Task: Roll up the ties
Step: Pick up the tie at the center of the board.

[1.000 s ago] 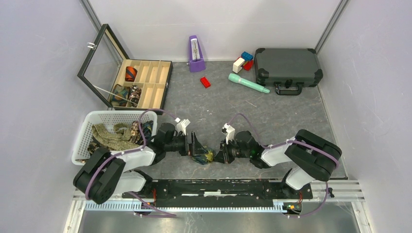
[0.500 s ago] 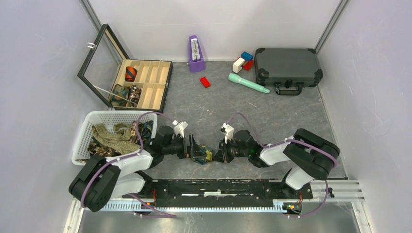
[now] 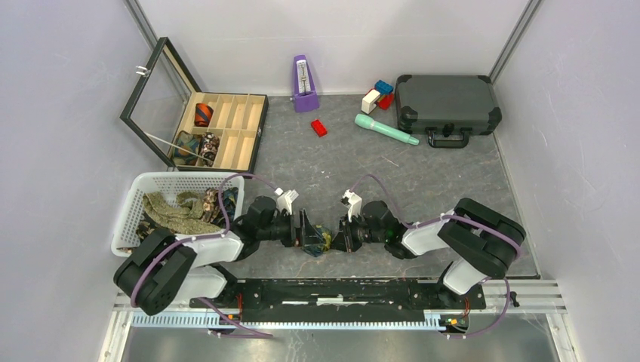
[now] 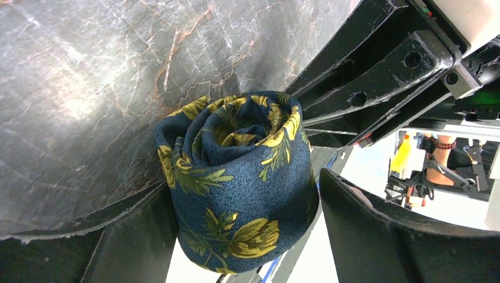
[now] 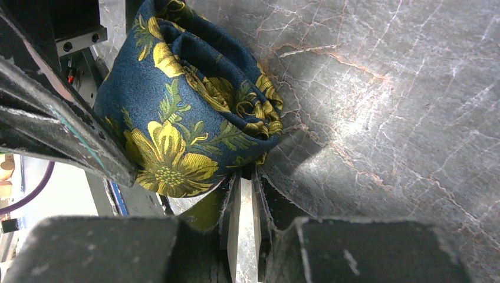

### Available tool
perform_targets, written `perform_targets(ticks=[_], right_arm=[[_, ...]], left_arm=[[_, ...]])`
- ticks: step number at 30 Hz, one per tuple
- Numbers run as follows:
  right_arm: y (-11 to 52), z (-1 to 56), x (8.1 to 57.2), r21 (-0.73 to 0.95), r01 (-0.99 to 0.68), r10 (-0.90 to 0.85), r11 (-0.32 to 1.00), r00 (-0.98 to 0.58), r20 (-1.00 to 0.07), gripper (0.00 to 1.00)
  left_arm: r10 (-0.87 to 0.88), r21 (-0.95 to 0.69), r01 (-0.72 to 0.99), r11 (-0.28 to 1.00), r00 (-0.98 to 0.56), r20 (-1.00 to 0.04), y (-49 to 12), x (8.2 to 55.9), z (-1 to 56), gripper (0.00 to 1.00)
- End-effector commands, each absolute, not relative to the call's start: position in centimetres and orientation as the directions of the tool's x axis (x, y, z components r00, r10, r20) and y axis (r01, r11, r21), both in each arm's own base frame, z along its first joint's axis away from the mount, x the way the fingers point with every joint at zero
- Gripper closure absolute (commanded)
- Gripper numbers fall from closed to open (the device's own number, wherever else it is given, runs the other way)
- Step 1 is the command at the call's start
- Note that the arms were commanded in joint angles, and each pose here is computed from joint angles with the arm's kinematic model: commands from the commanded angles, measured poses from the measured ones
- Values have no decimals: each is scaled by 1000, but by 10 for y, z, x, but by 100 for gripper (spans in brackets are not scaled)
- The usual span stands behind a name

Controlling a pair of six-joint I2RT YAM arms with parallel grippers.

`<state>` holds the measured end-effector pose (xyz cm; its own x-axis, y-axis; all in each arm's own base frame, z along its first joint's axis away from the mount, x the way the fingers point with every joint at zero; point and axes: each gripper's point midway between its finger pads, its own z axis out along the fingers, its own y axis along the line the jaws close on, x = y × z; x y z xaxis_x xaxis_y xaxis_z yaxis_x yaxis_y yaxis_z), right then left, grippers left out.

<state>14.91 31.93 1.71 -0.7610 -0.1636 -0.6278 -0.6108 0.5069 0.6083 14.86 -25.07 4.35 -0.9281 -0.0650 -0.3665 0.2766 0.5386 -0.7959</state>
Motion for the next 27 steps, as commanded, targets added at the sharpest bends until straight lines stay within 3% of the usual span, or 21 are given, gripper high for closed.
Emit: perform_targets(ticks=[1, 12, 27], right_arm=[[327, 21, 154, 593, -637, -172, 493, -739, -651, 82], [329, 23, 155, 592, -641, -170, 489, -735, -656, 82], [318, 31, 157, 551, -659, -183, 512, -711, -679, 82]], left_arm=[[-68, -783, 200, 589, -953, -295, -252, 141, 24, 10], [-55, -773, 198, 603, -956, -287, -263, 138, 18, 18], [-70, -730, 215, 649, -938, -339, -261, 149, 16, 58]])
